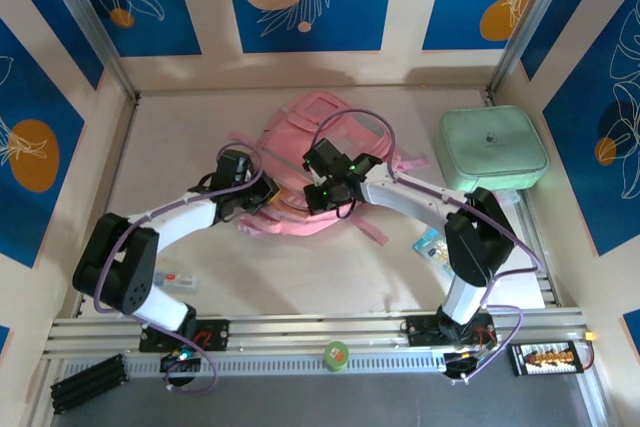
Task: Pack the student bag
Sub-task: Unzip the student bag at the center of the table.
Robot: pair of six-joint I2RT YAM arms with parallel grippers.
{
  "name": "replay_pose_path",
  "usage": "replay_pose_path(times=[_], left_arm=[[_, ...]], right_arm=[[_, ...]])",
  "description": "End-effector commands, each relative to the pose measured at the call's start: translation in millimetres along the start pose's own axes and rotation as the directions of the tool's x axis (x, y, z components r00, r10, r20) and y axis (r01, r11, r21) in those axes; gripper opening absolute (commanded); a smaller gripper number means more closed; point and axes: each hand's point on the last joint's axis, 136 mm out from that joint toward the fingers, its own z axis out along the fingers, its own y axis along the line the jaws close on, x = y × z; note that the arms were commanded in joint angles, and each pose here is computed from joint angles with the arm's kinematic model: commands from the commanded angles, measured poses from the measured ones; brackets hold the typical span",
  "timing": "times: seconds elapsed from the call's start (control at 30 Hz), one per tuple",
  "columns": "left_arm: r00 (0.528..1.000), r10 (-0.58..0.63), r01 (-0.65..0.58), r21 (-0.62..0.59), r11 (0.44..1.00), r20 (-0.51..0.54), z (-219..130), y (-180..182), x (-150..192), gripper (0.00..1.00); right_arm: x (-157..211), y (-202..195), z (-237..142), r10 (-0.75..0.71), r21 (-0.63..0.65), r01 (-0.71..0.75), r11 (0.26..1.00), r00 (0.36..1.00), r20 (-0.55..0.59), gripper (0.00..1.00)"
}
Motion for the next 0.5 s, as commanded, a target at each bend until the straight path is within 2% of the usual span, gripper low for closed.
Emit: replay_pose_path(times=[0.0,0.1,0.2,0.37,0.47], left_arm=[[1.0,0.021,-0.02,0.095,0.995,-0.014,5,-30,5,0.07],[1.0,0.025,-0.024,0.096,0.995,-0.009,5,-32,4,0.08],[0.999,0.04,-0.04,0.082,0.996,0.003,1,-30,4,0.14],[0.99,0.141,-0.141,-0.013,0.99,0.029,-19,-17,4,0.31],[0.961,0.274,-0.271,-0.077,0.959,0.031,-37,-12,8,0.38]], right_arm=[[6,41,0,0.011,-0.116,-0.016,0.993,0.999,-0.04,0.02],[1,36,8,0.069,-0.077,-0.07,0.995,0.998,-0.01,0.04],[-2,25,1,0.116,-0.042,-0.115,0.993,0.993,0.037,0.1],[-7,14,-31,0.19,-0.145,-0.168,0.975,0.97,0.149,0.35],[-11,-2,-48,0.296,-0.22,-0.254,0.942,0.938,0.182,0.43]])
